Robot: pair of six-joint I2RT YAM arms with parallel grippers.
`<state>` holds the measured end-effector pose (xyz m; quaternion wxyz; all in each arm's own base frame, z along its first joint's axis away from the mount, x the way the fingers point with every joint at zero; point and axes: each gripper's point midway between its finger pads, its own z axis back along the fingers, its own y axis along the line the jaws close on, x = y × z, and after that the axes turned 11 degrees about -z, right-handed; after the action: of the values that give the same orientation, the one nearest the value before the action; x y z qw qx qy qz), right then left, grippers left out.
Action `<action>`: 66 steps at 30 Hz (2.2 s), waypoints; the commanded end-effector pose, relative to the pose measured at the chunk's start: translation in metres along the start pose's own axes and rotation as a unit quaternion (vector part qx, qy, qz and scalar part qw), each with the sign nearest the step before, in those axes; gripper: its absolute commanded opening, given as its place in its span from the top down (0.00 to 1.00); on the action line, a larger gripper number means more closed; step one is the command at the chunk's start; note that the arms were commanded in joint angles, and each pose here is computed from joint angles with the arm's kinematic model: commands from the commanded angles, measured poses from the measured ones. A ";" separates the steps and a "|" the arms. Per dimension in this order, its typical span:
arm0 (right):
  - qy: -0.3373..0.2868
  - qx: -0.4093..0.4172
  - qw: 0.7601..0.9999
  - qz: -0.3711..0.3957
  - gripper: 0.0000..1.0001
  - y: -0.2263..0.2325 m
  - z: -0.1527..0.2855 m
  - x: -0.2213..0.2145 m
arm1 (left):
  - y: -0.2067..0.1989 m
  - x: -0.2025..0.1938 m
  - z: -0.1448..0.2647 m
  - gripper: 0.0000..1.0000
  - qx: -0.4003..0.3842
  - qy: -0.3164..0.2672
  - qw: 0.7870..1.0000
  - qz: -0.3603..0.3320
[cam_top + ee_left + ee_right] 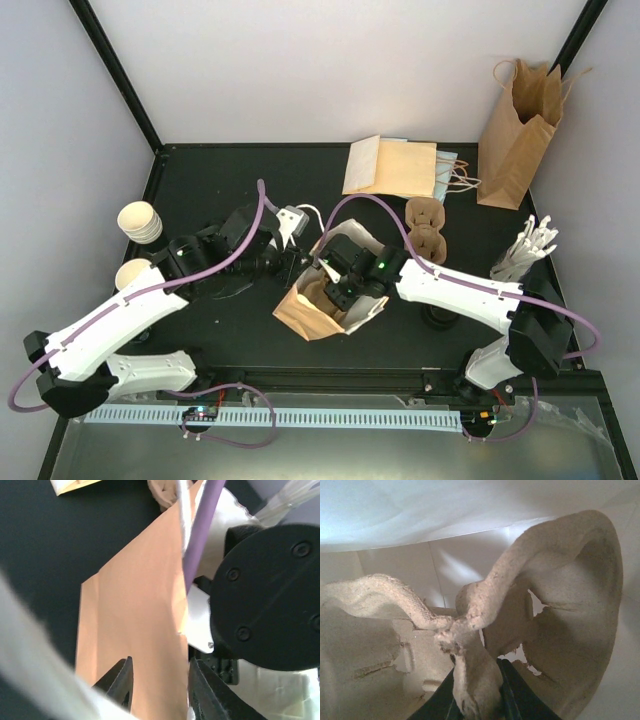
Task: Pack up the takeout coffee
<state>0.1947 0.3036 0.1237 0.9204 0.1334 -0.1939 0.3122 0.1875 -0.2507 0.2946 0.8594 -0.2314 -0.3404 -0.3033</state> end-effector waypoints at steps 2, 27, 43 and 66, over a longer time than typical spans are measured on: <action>-0.001 -0.006 1.000 0.019 0.83 -0.001 -0.005 0.004 | 0.016 -0.004 0.013 0.78 0.048 0.003 0.999 0.005; 0.057 0.018 0.992 0.110 0.83 0.014 -0.021 0.001 | 0.035 -0.004 0.030 0.99 0.063 -0.066 0.996 0.020; 0.109 -0.001 0.982 0.153 0.83 0.012 -0.047 -0.011 | 0.053 -0.004 0.035 0.98 0.086 -0.076 0.993 0.041; 0.147 0.000 0.978 0.146 0.83 0.021 -0.101 -0.018 | 0.068 -0.014 0.032 0.98 0.086 -0.070 0.992 0.060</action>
<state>0.2061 0.3517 0.0577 0.8830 0.0750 -0.1081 0.4506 0.2095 -0.1747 0.2790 0.8818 -0.1776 -0.3876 -0.2017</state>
